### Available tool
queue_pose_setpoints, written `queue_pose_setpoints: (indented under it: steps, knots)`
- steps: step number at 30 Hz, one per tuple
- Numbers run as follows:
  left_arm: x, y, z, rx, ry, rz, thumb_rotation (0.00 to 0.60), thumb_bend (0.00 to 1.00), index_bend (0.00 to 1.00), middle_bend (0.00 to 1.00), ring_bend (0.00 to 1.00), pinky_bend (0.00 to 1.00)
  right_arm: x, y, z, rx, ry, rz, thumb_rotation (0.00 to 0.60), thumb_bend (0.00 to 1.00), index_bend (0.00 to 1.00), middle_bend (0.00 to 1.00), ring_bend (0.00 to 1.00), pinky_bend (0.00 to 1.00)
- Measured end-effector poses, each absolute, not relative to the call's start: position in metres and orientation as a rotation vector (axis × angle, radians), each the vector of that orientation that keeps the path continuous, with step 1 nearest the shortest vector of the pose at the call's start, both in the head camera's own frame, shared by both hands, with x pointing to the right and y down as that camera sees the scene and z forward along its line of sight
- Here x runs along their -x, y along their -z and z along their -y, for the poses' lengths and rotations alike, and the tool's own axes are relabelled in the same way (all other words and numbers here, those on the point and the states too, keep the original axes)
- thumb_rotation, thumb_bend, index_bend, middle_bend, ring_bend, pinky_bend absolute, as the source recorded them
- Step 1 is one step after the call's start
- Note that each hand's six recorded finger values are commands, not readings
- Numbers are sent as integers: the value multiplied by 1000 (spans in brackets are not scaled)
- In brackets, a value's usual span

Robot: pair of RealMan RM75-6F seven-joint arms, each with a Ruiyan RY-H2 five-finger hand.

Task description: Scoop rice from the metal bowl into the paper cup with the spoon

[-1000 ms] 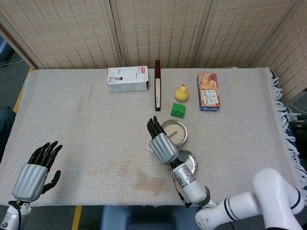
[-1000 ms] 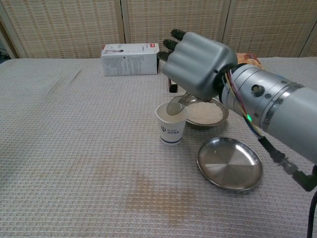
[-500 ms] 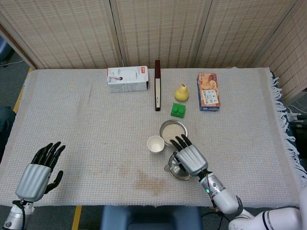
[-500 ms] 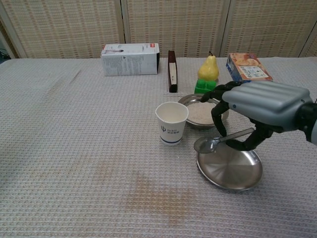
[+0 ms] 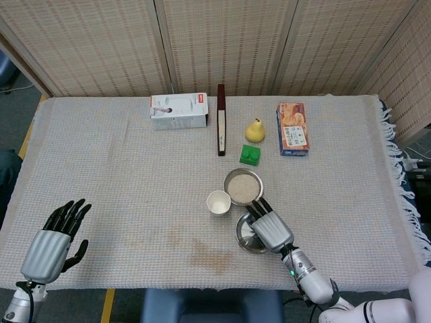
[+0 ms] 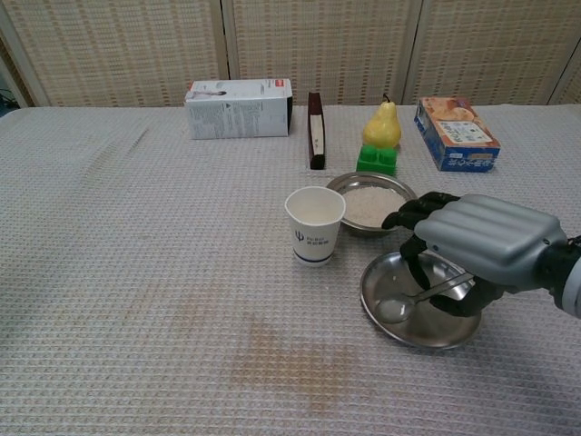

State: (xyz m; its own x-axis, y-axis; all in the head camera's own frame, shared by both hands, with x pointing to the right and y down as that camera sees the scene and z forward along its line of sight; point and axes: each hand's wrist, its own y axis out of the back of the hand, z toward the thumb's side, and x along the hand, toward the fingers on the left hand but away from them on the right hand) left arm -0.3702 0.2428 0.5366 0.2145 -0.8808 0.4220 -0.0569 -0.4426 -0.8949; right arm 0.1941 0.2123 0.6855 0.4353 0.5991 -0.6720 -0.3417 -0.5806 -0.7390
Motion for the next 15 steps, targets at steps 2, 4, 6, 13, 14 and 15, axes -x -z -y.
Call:
queue_pose_setpoints:
  steps: [2, 4, 6, 13, 14, 15]
  knots:
    - [370, -537, -243, 1701, 1320, -885, 600, 454, 0, 0, 0, 128, -194, -687, -212, 1768, -1299, 217, 600, 414, 539, 90, 0, 0]
    - [370, -537, -243, 1700, 1320, -885, 600, 454, 0, 0, 0, 128, -195, -688, -212, 1755, -1304, 207, 600, 414, 494, 90, 0, 0]
    - [370, -537, -243, 1699, 1322, -884, 600, 454, 0, 0, 0, 128, -196, -690, -212, 1748, -1313, 196, 600, 414, 431, 90, 0, 0]
    - [370, -538, -243, 1698, 1329, -882, 600, 453, 0, 0, 0, 128, -198, -687, -208, 1749, -1324, 202, 600, 414, 337, 90, 0, 0]
    - [371, -539, -243, 1697, 1331, -882, 600, 454, 0, 0, 0, 128, -198, -686, -207, 1750, -1324, 206, 600, 414, 337, 89, 0, 0]
    - [371, -538, -243, 1697, 1331, -883, 600, 454, 0, 0, 0, 128, -199, -684, -206, 1751, -1323, 215, 600, 414, 335, 89, 0, 0]
